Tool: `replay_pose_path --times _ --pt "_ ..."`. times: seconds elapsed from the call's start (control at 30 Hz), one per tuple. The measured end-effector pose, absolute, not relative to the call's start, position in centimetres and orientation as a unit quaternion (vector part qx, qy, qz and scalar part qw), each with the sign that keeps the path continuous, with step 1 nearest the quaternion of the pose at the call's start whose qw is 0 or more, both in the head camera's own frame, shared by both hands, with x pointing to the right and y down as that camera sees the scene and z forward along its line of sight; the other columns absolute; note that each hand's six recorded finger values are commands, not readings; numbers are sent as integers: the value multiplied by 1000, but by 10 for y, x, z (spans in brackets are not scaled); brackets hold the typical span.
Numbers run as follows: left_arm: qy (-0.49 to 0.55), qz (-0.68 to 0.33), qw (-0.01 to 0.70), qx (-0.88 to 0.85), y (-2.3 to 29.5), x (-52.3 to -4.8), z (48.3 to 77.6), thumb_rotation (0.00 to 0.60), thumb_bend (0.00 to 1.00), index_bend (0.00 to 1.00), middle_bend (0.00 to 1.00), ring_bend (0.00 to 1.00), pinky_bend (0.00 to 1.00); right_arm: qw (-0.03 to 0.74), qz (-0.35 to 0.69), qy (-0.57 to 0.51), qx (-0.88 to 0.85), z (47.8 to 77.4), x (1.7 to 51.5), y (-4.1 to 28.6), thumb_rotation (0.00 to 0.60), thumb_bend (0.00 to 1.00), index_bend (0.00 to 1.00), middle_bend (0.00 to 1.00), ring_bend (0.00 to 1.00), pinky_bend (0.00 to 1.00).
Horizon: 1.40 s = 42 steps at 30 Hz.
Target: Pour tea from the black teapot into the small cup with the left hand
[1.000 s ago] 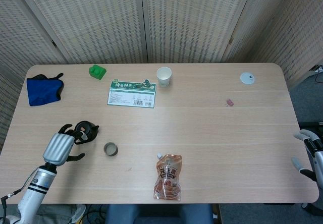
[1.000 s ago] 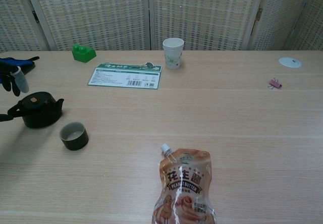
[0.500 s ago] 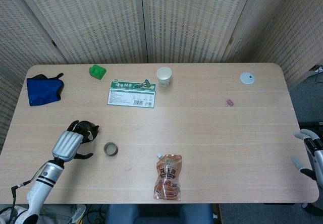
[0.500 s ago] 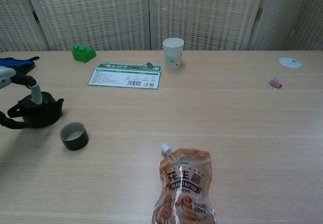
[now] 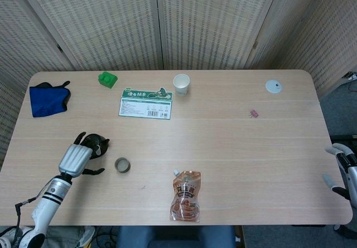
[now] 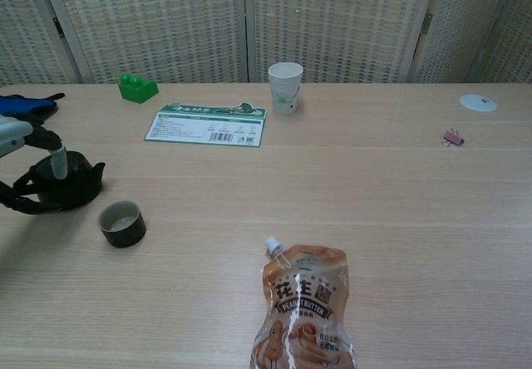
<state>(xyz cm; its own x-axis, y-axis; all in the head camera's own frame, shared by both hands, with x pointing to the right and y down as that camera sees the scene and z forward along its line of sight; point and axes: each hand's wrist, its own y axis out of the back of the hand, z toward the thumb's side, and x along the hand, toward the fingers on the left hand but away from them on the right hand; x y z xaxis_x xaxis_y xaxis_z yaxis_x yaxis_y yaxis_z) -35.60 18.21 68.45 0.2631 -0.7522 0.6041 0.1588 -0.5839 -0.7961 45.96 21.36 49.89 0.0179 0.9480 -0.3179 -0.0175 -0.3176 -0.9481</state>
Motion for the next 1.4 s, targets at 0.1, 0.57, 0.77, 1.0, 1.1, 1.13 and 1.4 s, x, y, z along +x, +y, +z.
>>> replay_pose_path --times 0.1,0.57,0.77,1.0,1.1,1.13,1.4 --pt "212 -569 409 -682 181 -356 686 375 165 423 293 208 44 421 574 -404 -575 499 460 214 600 186 297 261 215 250" --pt "220 -557 411 -688 176 -342 689 375 165 423 293 208 44 419 576 -406 -572 497 464 217 600 186 297 261 215 250" --pt "211 -559 412 -688 179 -339 693 375 165 423 292 208 44 419 577 -407 -571 497 466 218 600 186 297 261 215 250" --pt "198 -567 426 -677 181 -346 691 374 165 423 290 208 44 420 576 -408 -571 496 465 219 600 186 297 261 215 250" --pt "193 -573 430 -671 182 -352 689 375 165 424 290 208 43 420 576 -407 -572 496 464 219 600 186 297 261 215 250" --pt "190 -576 430 -668 183 -356 688 377 165 424 290 208 43 420 576 -407 -572 496 464 219 600 186 297 261 215 250" --pt "180 -593 426 -659 188 -370 687 375 165 424 290 208 43 421 573 -405 -575 498 461 218 600 186 297 261 215 250"
